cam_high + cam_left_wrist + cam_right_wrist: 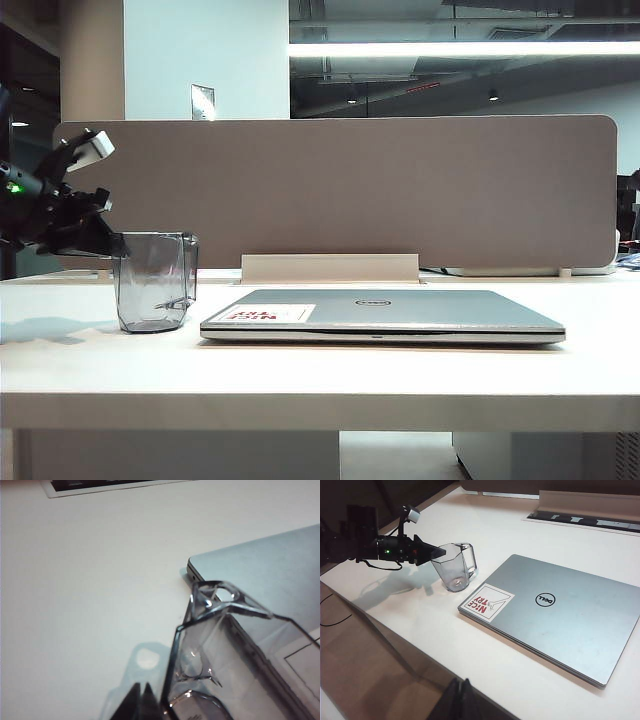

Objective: Pick up the water cup and place it on the left side of the laptop.

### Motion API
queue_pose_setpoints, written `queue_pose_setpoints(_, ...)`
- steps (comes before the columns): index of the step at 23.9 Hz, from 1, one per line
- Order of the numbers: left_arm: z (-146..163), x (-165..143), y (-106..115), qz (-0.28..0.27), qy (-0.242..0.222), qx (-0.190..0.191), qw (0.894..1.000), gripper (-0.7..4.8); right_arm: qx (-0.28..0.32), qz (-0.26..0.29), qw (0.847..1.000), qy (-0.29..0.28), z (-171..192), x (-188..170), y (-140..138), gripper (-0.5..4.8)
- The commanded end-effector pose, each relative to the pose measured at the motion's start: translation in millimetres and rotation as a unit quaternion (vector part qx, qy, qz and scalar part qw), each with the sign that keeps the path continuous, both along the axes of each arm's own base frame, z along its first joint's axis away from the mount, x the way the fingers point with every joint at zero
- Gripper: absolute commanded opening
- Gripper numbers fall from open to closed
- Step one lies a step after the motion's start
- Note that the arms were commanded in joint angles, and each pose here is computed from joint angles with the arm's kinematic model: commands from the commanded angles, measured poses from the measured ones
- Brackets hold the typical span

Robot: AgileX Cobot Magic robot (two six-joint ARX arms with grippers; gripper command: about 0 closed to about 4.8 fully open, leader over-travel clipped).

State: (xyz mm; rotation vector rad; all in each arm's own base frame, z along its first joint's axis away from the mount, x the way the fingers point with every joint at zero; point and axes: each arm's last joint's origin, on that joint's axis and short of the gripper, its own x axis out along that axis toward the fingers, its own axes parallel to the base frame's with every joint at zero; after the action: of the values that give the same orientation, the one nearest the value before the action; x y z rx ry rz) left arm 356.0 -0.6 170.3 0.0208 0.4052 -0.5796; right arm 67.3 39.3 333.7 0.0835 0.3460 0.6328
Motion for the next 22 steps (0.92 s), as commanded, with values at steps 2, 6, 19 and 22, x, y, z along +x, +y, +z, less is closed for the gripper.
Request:
queue_pose_setpoints(2,-1,-1,1,0.004,0.016,-0.001,1.0,-0.06,0.002,-0.002,1.0,-0.004,1,0,0,-0.07)
queue_pose_setpoints(6,-7,-4,1,0.018,0.049,0.006,0.999,-0.06,0.002,-0.002,1.0,-0.004,1,0,0,-0.07)
queue_pose_setpoints(19,-12,-12,-1,-0.014,0.102,-0.015,0.995,-0.06,-0.002,-0.001,1.0,-0.007,1,0,0,-0.07)
queue_pose_setpoints(22,-12,-14,-2,-0.032,0.114,-0.028,0.993,-0.06,-0.008,0.001,1.0,-0.011,1,0,0,-0.07)
